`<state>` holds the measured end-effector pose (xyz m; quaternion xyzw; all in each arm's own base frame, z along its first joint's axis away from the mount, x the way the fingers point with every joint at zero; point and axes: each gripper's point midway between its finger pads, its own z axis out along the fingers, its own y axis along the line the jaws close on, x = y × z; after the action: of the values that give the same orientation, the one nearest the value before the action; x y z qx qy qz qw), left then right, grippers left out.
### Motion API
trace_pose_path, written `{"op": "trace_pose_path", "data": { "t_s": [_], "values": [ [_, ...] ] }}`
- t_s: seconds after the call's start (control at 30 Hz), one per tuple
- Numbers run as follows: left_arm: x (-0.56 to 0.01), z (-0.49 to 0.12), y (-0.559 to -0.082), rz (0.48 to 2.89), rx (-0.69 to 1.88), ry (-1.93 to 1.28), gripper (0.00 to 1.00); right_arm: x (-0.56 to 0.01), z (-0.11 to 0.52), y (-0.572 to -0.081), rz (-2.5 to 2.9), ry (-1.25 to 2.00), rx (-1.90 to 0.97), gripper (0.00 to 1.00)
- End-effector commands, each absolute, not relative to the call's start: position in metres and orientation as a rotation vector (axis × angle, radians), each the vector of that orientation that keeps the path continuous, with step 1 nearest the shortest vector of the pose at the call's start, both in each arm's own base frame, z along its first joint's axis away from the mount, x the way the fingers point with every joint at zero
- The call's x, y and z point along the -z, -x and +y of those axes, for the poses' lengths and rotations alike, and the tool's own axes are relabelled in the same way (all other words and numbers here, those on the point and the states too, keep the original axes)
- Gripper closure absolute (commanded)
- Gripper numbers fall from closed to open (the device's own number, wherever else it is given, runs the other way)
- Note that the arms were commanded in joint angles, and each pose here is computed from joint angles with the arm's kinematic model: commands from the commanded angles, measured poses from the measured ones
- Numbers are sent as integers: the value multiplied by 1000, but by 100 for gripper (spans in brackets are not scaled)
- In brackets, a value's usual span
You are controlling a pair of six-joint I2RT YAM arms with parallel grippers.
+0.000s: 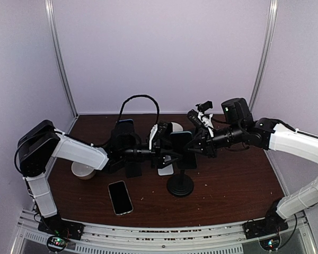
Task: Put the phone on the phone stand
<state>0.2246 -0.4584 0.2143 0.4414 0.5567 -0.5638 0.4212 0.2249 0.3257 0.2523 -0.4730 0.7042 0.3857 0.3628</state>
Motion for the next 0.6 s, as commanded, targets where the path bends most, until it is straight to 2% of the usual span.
{"op": "trace_pose_path", "data": {
  "t_s": [0.0, 0.1, 0.17, 0.33, 0.47, 0.57],
  "values": [
    [-219, -465, -205, 1335, 1472, -1165, 40, -274, 333, -228, 1699, 1206, -1012, 99],
    [-215, -468, -205, 1354, 1473, -1170, 38, -277, 335, -229, 1685, 1199, -1017, 99],
    [-214, -468, -206, 1358, 1469, -1171, 49, -276, 335, -229, 1688, 1199, -1015, 99],
    [-209, -476, -207, 1383, 1480, -1197, 57, -271, 335, -231, 1699, 1192, -1016, 99],
    [-209, -475, -205, 1368, 1498, -1209, 57, -272, 335, -231, 1691, 1190, -1015, 99],
    [-210, -475, -206, 1358, 1512, -1204, 72, -270, 335, -230, 1695, 1196, -1011, 98]
  ]
}}
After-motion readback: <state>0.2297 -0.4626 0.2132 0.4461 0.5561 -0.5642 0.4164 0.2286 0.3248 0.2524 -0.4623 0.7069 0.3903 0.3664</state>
